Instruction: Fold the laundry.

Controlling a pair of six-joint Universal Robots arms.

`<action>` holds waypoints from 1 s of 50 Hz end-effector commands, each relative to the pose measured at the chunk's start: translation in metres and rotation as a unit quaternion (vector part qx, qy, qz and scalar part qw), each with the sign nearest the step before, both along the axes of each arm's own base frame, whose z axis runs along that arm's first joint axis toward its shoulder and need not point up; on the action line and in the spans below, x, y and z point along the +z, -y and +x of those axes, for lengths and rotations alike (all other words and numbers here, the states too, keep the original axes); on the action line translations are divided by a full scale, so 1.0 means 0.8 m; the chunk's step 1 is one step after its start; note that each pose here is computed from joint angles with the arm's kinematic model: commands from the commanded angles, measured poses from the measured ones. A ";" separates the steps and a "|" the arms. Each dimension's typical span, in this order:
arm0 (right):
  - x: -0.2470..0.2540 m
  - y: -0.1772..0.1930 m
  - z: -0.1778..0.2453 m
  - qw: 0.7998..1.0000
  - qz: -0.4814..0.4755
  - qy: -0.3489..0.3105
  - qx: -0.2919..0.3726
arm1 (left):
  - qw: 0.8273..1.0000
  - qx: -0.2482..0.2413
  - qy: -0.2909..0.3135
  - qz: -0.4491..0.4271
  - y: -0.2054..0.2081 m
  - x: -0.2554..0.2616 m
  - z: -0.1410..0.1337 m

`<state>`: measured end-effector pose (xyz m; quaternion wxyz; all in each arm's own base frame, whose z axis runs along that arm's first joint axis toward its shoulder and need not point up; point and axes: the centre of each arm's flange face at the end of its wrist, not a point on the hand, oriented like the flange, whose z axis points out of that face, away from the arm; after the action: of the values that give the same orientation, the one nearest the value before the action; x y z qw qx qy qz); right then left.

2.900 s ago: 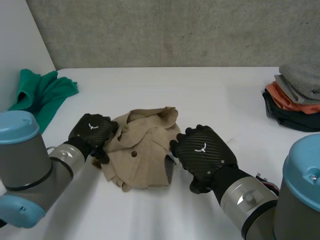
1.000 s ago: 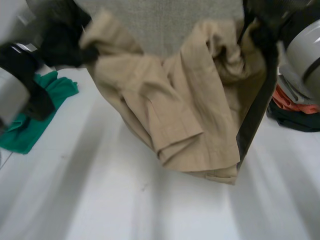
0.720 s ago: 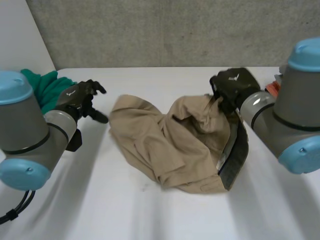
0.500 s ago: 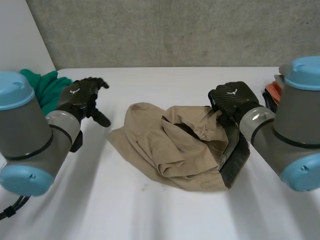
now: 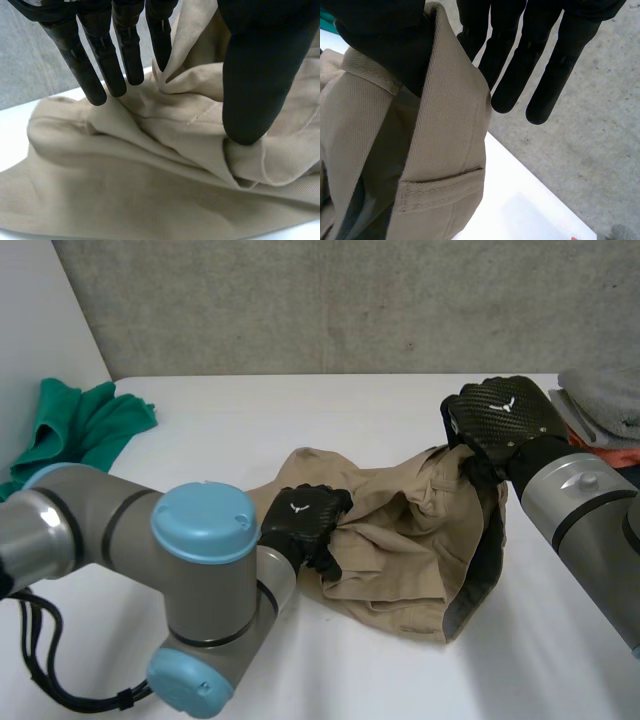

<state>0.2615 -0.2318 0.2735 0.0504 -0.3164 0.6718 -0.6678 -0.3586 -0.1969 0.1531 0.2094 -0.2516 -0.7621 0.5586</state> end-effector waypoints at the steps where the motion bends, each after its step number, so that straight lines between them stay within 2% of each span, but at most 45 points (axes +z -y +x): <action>1: -0.005 -0.001 -0.001 1.000 0.005 -0.002 -0.001 | 1.000 -0.005 0.017 -0.013 0.016 -0.023 -0.014; 4: -0.005 -0.001 -0.001 1.000 0.000 -0.003 0.000 | 0.999 -0.012 0.034 -0.035 0.021 -0.025 -0.017; 9: -0.008 0.001 0.000 1.000 0.001 -0.007 0.000 | 0.996 0.008 0.008 -0.084 0.030 -0.004 -0.018; 16: 0.009 0.008 0.001 1.000 -0.021 0.000 -0.003 | 0.984 0.039 -0.062 -0.160 0.015 0.108 0.006; 19: 0.029 0.008 0.003 0.999 -0.043 0.010 -0.002 | 0.973 0.048 -0.100 -0.201 0.003 0.166 0.026; 22: 0.094 -0.006 -0.004 0.992 -0.115 0.047 0.000 | 0.957 0.066 -0.137 -0.246 -0.004 0.223 0.053; 26: 0.157 -0.030 -0.016 0.979 -0.185 0.081 -0.004 | 0.927 0.094 -0.191 -0.311 -0.019 0.299 0.092; 32: 0.210 -0.067 -0.032 0.968 -0.230 0.103 -0.004 | 0.896 0.096 -0.238 -0.362 -0.057 0.368 0.122; 39: 0.248 -0.105 -0.050 0.955 -0.270 0.123 -0.004 | 0.874 0.096 -0.268 -0.395 -0.088 0.410 0.144; 42: 0.251 -0.106 -0.051 0.954 -0.274 0.124 -0.005 | 0.870 0.097 -0.271 -0.400 -0.089 0.415 0.146; 45: 0.248 -0.101 -0.049 0.956 -0.268 0.120 -0.005 | 0.874 0.099 -0.266 -0.395 -0.083 0.411 0.143; 49: 0.213 -0.057 -0.034 0.971 -0.221 0.095 -0.009 | 0.890 0.105 -0.241 -0.372 -0.056 0.384 0.130; 50: 0.192 -0.029 -0.028 0.977 -0.194 0.081 -0.017 | 0.904 0.112 -0.218 -0.349 -0.031 0.358 0.120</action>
<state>0.2237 -0.1549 0.4691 0.0408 -0.2344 0.4636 -0.8535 -0.2446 -0.1320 0.4800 0.2300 -0.0793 -0.4168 0.8759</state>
